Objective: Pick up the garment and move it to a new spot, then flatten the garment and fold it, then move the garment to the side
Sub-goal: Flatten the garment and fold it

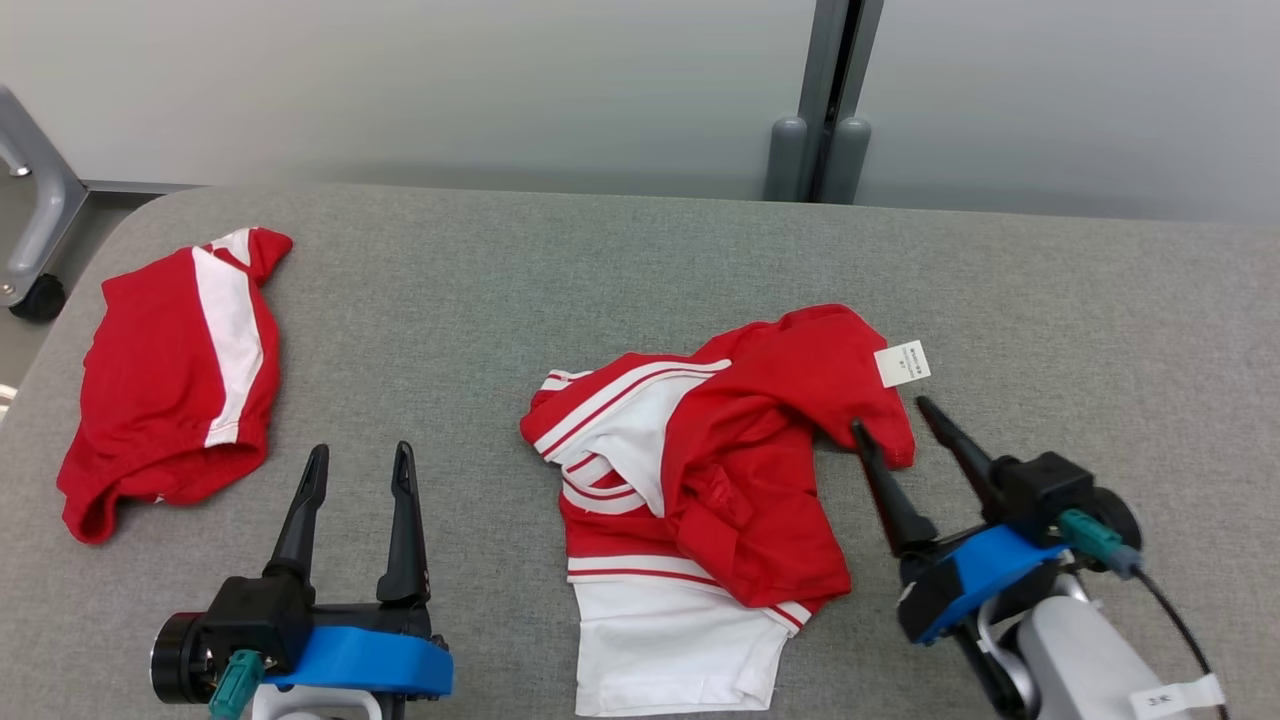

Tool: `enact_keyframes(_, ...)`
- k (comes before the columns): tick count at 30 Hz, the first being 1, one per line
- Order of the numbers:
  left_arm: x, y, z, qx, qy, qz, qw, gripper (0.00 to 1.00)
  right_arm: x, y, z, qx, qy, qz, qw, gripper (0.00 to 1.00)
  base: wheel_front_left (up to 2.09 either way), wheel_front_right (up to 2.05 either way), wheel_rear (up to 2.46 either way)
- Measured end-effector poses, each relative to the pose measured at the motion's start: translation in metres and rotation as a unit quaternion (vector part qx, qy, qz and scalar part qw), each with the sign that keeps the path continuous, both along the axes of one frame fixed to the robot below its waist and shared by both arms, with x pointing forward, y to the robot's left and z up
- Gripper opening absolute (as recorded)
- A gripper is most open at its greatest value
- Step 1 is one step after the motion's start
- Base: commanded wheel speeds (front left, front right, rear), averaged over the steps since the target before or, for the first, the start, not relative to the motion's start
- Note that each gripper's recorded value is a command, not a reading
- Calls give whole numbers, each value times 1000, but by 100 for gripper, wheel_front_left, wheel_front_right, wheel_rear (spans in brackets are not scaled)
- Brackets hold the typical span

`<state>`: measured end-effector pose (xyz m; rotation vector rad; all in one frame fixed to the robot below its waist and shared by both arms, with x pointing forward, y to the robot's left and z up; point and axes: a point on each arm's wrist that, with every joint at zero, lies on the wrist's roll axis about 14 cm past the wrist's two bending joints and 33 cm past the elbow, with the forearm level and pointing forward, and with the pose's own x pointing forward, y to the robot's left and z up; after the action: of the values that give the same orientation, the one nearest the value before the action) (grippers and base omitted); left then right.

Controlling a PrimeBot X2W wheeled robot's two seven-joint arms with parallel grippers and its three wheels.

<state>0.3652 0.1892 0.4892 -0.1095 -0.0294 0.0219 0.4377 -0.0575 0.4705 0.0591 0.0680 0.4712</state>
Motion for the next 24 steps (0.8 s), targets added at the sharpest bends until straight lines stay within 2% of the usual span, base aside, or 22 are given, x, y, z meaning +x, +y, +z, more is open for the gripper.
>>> enact_keyframes(6,1,-4,-1,0,2,-6,1000,100,11,-44,5,-15,-14,-56,998,100,0,0,0)
enact_keyframes(16,0,4,-7,1,12,4,1000,100,29,-35,-29,-51,31,-44,997,100,0,0,0)
enact_keyframes(24,1,16,-10,4,17,24,1000,100,39,-30,-76,-80,107,-36,990,100,0,0,0)
